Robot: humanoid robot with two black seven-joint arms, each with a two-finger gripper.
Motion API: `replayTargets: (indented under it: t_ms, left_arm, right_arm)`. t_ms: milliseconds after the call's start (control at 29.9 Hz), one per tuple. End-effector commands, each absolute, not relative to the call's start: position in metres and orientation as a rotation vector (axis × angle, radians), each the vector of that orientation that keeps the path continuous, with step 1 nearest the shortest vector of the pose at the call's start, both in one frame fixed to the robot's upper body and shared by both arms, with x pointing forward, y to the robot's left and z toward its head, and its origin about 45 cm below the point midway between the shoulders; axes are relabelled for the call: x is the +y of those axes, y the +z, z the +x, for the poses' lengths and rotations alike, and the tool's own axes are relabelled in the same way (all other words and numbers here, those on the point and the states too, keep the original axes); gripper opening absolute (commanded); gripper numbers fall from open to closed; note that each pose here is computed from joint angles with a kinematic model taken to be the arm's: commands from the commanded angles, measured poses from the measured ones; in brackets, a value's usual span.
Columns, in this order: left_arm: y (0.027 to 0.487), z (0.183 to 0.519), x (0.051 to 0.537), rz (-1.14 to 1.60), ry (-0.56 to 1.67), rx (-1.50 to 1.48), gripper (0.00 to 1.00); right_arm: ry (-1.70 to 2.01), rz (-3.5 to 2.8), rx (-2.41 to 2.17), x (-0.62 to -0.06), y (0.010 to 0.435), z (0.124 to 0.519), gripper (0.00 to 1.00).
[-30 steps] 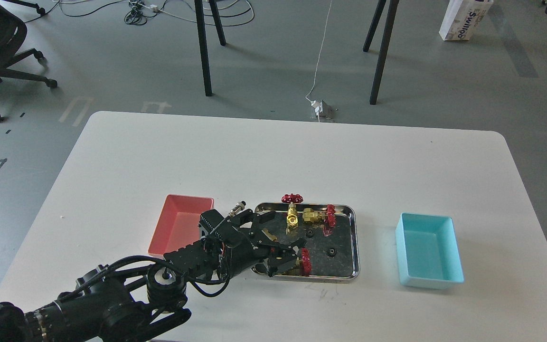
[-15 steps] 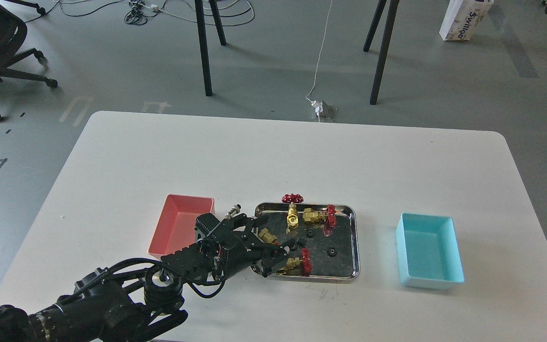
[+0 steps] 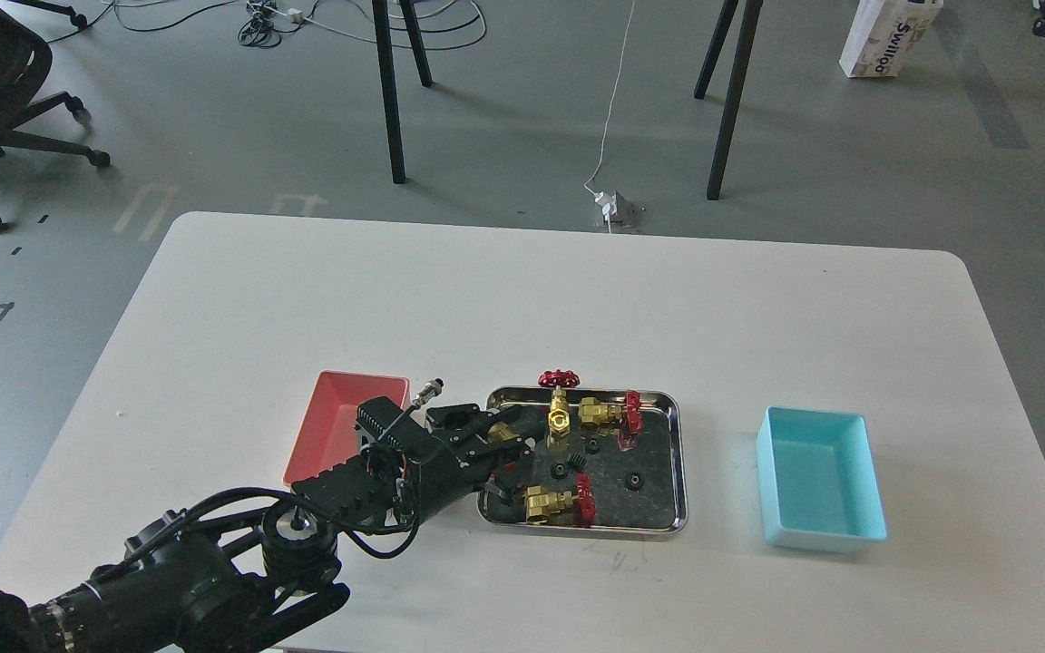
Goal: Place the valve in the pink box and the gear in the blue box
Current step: 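Lift the valve and carry it over the pink box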
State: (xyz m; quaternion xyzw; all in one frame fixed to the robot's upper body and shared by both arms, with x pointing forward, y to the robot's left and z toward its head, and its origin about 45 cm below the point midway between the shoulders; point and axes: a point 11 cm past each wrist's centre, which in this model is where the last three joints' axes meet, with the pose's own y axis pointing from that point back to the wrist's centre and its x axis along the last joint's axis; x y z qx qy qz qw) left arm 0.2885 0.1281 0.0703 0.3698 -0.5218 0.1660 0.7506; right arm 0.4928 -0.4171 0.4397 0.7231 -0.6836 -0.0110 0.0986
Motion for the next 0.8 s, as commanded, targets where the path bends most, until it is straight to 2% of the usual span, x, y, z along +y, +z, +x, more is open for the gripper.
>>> replayTargets:
  t_ms: [0, 201, 301, 435, 669, 770]
  left_arm:
    - [0.102, 0.295, 0.13, 0.765, 0.414, -1.151, 0.11]
    - [0.152, 0.317, 0.189, 0.8, 0.559, -1.14, 0.11]
    - [0.147, 0.312, 0.232, 0.893, 0.566, -1.133, 0.11]
    - [0.141, 0.306, 0.265, 0.959, 0.59, -1.109, 0.11]
    - [0.115, 0.3, 0.291, 1.046, 0.592, -1.061, 0.12]
    - [0.105, 0.297, 0.288, 1.051, 0.596, -1.036, 0.19]
  right_arm:
    - [-0.043, 2.132, -2.018, -0.415, 0.434, 0.496, 0.99]
    - [-0.021, 2.123, -2.007, -0.412, 0.434, 0.497, 0.99]
    - [-0.003, 2.132, -2.012, -0.41, 0.442, 0.498, 0.99]
    - [0.0, 2.134, -2.013, -0.41, 0.444, 0.498, 0.99]
    - [0.004, 2.141, -2.013, -0.407, 0.446, 0.5, 0.99]
    - [0.014, 2.151, -2.013, -0.404, 0.451, 0.501, 0.99]
